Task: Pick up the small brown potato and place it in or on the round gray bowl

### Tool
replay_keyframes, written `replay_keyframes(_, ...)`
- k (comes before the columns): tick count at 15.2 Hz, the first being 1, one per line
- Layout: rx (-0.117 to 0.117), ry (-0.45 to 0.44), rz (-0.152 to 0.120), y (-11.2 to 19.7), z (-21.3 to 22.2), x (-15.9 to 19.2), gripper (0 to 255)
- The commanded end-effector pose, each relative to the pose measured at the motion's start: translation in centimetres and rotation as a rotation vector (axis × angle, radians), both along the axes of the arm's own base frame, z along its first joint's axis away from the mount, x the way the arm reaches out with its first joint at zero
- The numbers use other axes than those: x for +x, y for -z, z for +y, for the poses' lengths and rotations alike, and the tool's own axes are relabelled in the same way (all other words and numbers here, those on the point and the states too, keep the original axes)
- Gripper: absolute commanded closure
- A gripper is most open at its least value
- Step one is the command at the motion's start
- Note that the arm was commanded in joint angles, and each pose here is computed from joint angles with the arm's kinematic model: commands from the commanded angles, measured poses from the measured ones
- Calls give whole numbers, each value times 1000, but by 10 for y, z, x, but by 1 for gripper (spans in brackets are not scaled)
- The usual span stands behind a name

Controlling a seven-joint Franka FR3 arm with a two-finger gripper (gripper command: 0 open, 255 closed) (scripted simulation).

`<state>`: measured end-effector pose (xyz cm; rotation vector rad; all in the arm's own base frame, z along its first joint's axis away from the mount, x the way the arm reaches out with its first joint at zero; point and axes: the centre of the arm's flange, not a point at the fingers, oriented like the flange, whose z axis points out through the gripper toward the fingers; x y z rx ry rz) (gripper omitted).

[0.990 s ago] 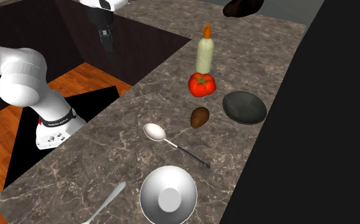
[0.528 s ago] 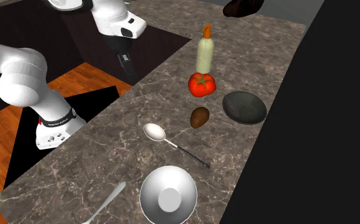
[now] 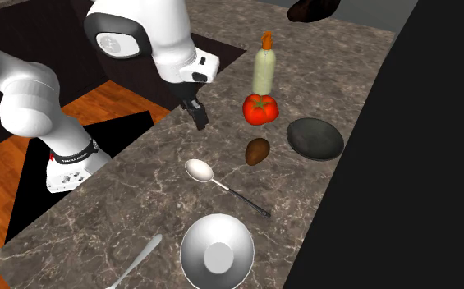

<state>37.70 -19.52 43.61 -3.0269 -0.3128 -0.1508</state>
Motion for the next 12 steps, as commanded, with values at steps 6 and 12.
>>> replay_keyframes(6,13,-103,-83,42,-62,52,0)
replay_keyframes(12,27,-190,-152,74,-110,102,0)
